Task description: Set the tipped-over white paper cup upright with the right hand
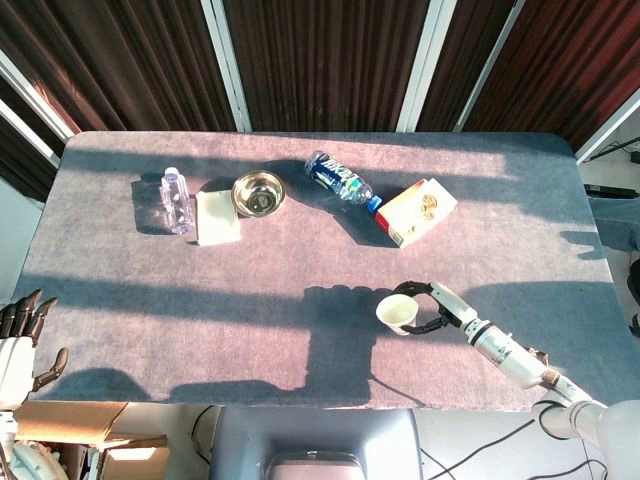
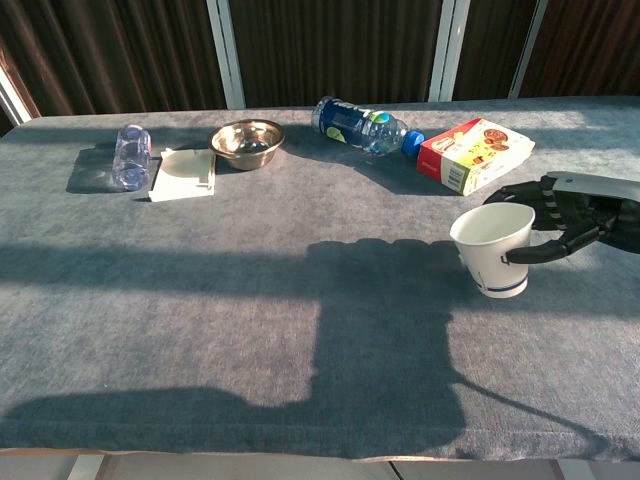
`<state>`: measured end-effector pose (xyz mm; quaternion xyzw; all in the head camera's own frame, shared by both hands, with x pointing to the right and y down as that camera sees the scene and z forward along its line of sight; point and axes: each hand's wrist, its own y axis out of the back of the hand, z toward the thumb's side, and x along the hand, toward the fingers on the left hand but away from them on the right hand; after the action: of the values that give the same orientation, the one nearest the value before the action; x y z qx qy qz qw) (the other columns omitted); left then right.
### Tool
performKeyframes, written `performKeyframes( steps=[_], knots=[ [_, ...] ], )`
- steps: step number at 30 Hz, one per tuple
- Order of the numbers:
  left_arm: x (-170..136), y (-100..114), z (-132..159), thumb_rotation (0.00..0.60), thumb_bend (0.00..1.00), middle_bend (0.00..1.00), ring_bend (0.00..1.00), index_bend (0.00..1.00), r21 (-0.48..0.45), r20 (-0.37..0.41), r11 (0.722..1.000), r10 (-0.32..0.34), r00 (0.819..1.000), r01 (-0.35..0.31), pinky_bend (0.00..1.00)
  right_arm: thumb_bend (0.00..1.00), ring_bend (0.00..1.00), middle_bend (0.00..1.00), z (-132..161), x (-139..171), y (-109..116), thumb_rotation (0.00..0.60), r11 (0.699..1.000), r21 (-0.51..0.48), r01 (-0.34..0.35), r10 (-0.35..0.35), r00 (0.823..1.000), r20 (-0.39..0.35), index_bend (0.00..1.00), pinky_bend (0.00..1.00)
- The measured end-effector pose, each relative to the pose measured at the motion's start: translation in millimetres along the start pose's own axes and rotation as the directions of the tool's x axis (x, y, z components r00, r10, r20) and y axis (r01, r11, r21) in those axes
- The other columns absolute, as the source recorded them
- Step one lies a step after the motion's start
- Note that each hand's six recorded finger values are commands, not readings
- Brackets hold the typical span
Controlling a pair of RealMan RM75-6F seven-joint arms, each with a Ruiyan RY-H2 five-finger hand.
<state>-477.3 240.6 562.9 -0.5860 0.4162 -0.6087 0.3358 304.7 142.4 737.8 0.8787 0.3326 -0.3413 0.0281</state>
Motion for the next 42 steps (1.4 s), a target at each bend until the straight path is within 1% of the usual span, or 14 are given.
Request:
performKeyframes(
  steps=[3,6,11,16,18,23,24,26,28,33,36,39,40,42],
  knots=[
    [0.1,-0.1,0.1,0.600,0.37,0.00,0.00,0.14,-0.001,0.002,1.000,0.000,1.000,0.000,0.09,0.36,0.13,0.31,2.0,3.1,2.6,0.600,1.000,0.003,0.000,0.000,1.000,-0.005,0.48,0.18],
    [0.3,-0.3,-0.1,0.600,0.37,0.00,0.00,0.14,-0.001,0.002,1.000,0.000,1.000,0.000,0.09,0.36,0.08,0.28,2.7,5.3,3.3,0.600,1.000,0.020,0.000,0.000,1.000,-0.008,0.48,0.13],
    [0.8,0.0,-0.2,0.600,0.37,0.00,0.00,0.14,-0.004,0.002,1.000,0.001,1.000,-0.001,0.09,0.36,0.07,0.28,0.6,9.8,1.5,0.600,0.998,0.056,-0.014,0.013,1.000,0.005,0.48,0.11],
    [1.0,0.5,-0.8,0.600,0.38,0.00,0.00,0.14,-0.007,0.001,1.000,0.003,1.000,-0.003,0.09,0.36,0.02,0.22,-1.1,12.8,1.6,0.600,0.996,0.088,-0.029,0.027,0.999,0.021,0.46,0.06],
    [1.1,0.5,-1.1,0.600,0.38,0.00,0.00,0.14,-0.008,0.001,1.000,0.002,1.000,-0.002,0.09,0.36,0.00,0.18,-1.0,13.9,2.9,0.600,0.993,0.110,-0.030,0.028,0.999,0.023,0.41,0.03],
    [1.1,0.4,-0.1,0.600,0.37,0.00,0.00,0.14,-0.007,0.006,1.000,0.002,1.000,-0.002,0.09,0.34,0.00,0.05,1.9,20.5,8.0,0.600,0.979,0.203,-0.031,0.028,0.999,0.020,0.19,0.00],
    [1.1,0.3,0.1,0.600,0.37,0.00,0.00,0.14,-0.006,0.007,1.000,0.002,1.000,-0.002,0.09,0.31,0.00,0.02,3.3,22.6,9.0,0.600,0.975,0.221,-0.033,0.029,0.999,0.018,0.12,0.00],
    [1.2,0.1,0.7,0.600,0.37,0.00,0.00,0.14,-0.005,0.010,1.000,0.002,1.000,-0.002,0.09,0.25,0.00,0.00,7.5,28.2,11.3,0.600,0.967,0.254,-0.038,0.036,0.999,0.012,0.03,0.00],
    [1.4,-0.2,0.9,0.600,0.37,0.00,0.00,0.14,-0.005,0.011,1.000,0.001,1.000,-0.001,0.09,0.21,0.00,0.00,11.1,33.4,13.7,0.600,0.960,0.275,-0.041,0.041,0.999,0.007,0.00,0.00],
    [1.5,0.0,0.4,0.600,0.37,0.00,0.00,0.14,-0.006,0.009,1.000,-0.001,1.000,0.001,0.09,0.18,0.00,0.00,24.8,55.3,24.6,0.600,0.930,0.366,-0.026,0.033,0.999,-0.010,0.00,0.00],
    [1.5,0.4,0.9,0.600,0.37,0.00,0.00,0.14,-0.008,0.010,1.000,0.002,1.000,-0.002,0.09,0.18,0.00,0.00,35.5,72.4,29.0,0.600,0.913,0.407,0.009,0.001,1.000,-0.022,0.00,0.00],
    [2.0,-0.5,2.4,0.600,0.37,0.00,0.00,0.14,-0.006,0.015,1.000,0.000,1.000,0.000,0.09,0.18,0.00,0.00,46.6,90.6,33.5,0.600,0.890,0.447,0.086,-0.077,0.996,-0.039,0.00,0.00],
    [2.3,-0.8,2.9,0.600,0.37,0.00,0.00,0.14,-0.004,0.017,1.000,-0.001,1.000,0.001,0.09,0.18,0.00,0.00,49.7,96.1,35.5,0.600,0.878,0.464,0.115,-0.107,0.993,-0.044,0.00,0.01],
    [2.8,-1.9,4.0,0.600,0.37,0.00,0.00,0.14,-0.001,0.022,1.000,-0.004,1.000,0.004,0.09,0.18,0.00,0.00,56.0,109.0,40.6,0.600,0.839,0.511,0.188,-0.186,0.981,-0.056,0.00,0.02]
  ],
)
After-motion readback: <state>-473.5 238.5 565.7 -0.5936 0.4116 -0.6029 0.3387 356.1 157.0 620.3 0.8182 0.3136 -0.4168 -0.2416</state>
